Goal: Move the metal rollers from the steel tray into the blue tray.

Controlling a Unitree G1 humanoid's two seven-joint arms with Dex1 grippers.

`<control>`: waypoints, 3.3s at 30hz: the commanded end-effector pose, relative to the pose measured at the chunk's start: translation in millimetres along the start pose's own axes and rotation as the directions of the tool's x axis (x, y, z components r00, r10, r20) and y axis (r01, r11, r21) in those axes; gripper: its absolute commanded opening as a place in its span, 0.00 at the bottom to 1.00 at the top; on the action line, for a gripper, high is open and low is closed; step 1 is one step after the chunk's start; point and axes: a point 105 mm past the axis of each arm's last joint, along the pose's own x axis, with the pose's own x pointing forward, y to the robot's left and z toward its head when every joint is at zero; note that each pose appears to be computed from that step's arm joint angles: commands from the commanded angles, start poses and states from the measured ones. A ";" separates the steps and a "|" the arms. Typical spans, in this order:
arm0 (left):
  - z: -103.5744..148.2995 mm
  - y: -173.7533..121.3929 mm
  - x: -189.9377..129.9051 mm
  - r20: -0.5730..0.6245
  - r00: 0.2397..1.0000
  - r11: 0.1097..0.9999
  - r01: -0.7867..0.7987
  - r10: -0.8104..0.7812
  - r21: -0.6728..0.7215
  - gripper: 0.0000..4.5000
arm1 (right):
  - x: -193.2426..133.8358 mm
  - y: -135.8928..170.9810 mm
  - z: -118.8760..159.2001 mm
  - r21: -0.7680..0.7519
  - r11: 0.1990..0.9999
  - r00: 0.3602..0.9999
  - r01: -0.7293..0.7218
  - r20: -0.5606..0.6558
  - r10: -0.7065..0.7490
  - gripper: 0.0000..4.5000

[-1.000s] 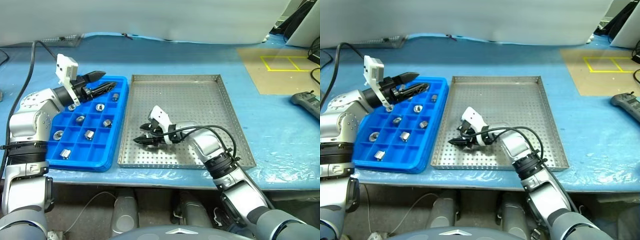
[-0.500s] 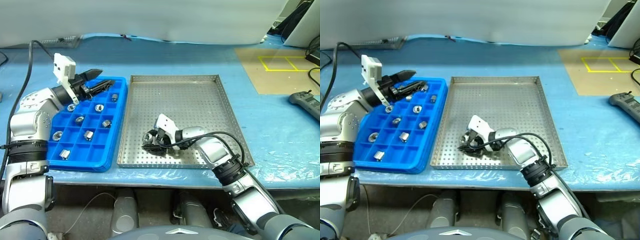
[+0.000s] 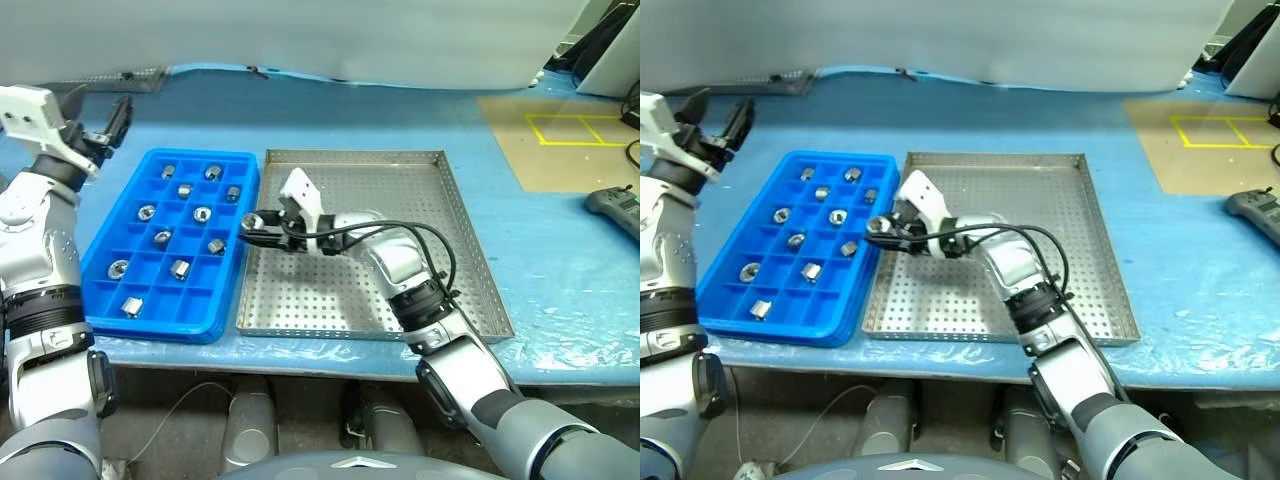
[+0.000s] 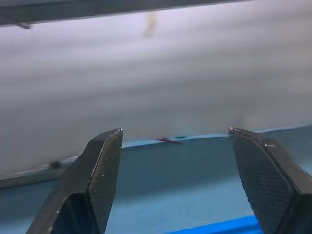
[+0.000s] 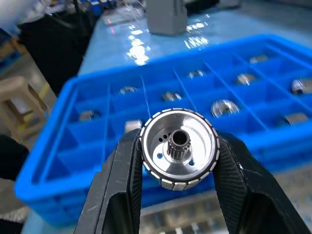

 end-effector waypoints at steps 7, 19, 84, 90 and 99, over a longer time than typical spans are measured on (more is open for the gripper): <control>21.4 55.0 -33.2 0.046 0.955 0.949 -0.296 0.293 0.107 0.82 | 53.9 31.7 -12.5 -0.221 0.951 0.966 -0.215 -0.193 0.173 0.36; 9.7 44.8 -29.8 0.020 0.961 0.958 -0.277 0.277 0.075 0.82 | 51.2 63.5 -37.0 -0.196 0.909 0.910 -0.369 -0.275 0.310 0.36; -52.7 -325.7 81.3 -0.025 0.805 0.763 0.550 -0.592 -0.340 0.82 | -253.2 -196.5 133.6 -0.088 0.157 0.178 0.984 0.351 -0.919 0.87; -84.3 -322.5 66.8 -0.123 0.809 0.785 0.504 -0.575 -0.359 0.82 | -249.7 -188.3 170.4 -0.091 0.175 0.197 0.980 0.444 -0.874 0.87; -134.7 -296.0 44.4 -0.299 0.801 0.840 0.412 -0.518 -0.353 0.82 | -234.3 -152.5 243.4 -0.092 0.210 0.219 0.973 0.646 -0.731 0.87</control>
